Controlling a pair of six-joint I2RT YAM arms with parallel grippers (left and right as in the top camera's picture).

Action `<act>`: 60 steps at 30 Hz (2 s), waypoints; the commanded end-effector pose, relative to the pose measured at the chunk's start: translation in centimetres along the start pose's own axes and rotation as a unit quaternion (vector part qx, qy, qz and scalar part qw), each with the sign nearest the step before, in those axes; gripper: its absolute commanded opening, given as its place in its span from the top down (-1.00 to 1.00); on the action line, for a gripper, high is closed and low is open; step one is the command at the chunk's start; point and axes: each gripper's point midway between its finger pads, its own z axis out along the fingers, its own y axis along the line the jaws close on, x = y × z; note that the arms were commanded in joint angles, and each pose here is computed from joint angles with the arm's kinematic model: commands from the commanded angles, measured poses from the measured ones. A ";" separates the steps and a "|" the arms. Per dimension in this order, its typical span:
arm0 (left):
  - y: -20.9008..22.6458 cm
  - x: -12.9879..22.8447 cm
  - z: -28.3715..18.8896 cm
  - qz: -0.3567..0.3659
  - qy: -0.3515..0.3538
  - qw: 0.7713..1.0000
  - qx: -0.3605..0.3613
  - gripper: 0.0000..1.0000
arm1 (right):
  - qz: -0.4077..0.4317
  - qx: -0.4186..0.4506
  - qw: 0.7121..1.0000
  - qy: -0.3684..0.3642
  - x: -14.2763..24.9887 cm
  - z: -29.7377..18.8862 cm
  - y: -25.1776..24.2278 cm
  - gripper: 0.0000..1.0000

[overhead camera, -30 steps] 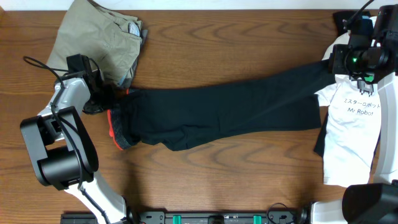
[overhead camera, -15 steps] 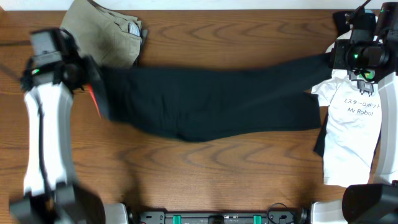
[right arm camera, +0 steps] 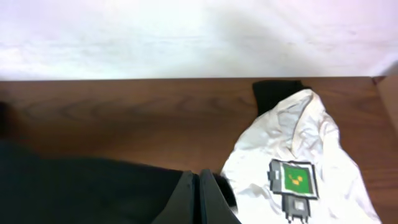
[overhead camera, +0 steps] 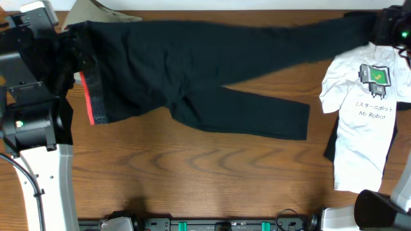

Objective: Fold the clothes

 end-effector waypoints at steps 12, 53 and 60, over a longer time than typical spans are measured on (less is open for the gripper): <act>-6.3 -5.1 2.3 0.015 -0.087 0.994 0.071 0.88 | -0.019 0.000 1.000 -0.014 -1.6 -0.5 -1.3 0.98; -10.6 -6.7 -4.0 0.094 -0.009 0.992 0.080 0.88 | -0.021 -0.065 0.997 -0.025 -1.3 -5.3 1.0 0.98; -9.0 -6.9 -12.9 0.092 -0.041 0.992 0.075 0.88 | -0.027 -0.030 0.996 -0.082 -0.5 -14.7 2.0 0.98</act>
